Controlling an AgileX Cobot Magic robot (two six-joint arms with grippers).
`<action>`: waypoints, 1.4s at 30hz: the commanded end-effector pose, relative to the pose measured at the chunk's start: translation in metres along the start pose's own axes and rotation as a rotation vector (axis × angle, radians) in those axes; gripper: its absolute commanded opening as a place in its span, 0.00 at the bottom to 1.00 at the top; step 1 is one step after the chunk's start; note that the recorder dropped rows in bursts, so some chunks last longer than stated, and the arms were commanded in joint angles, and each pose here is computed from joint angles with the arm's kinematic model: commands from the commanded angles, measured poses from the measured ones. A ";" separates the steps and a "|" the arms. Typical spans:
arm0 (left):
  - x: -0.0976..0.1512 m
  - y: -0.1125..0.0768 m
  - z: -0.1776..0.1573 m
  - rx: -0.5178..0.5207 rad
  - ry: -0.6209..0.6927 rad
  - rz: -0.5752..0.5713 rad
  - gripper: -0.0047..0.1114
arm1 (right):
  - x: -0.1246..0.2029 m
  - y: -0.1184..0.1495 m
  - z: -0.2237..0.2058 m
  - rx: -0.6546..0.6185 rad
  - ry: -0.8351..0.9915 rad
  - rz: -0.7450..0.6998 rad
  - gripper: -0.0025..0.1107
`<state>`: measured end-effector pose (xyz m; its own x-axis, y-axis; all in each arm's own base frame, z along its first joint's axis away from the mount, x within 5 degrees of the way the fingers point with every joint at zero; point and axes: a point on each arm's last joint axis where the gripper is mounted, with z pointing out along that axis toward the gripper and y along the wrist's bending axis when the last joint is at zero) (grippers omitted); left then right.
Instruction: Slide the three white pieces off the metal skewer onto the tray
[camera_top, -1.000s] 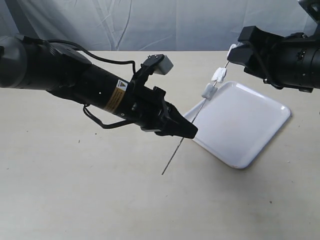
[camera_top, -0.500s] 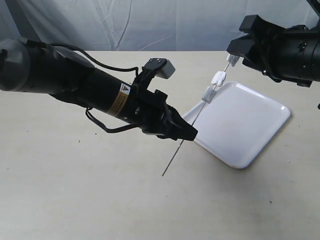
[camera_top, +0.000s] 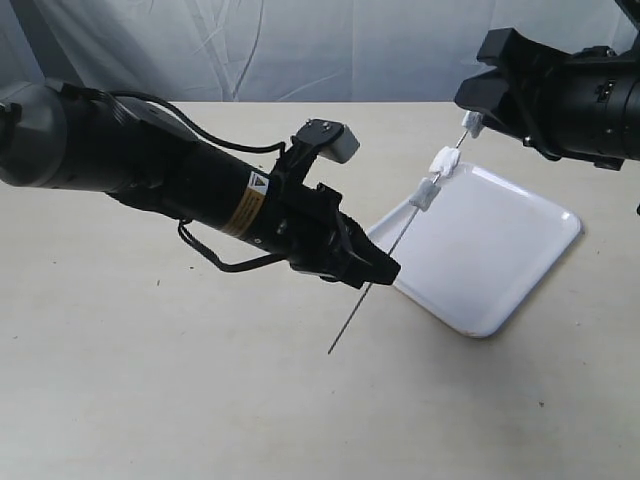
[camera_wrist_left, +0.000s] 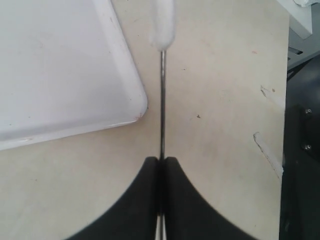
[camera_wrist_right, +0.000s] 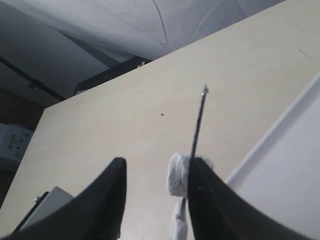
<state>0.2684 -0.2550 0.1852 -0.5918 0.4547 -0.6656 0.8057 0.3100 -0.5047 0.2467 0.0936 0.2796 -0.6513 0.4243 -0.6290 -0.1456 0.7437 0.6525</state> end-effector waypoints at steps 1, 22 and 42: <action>0.000 -0.008 -0.001 0.055 0.003 0.005 0.04 | 0.000 0.000 0.000 0.005 0.004 -0.032 0.37; 0.000 0.003 -0.022 0.142 -0.018 -0.037 0.04 | -0.002 -0.004 -0.002 0.017 0.006 -0.005 0.37; 0.000 -0.001 -0.015 0.121 -0.010 -0.020 0.04 | 0.000 -0.002 -0.002 -0.015 0.029 0.013 0.37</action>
<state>0.2692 -0.2423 0.1913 -0.6124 0.4480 -0.6513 0.7811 0.2157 -0.5860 0.2460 0.0916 0.2786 -0.6710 0.4234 -0.6087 -0.1395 0.7342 0.6644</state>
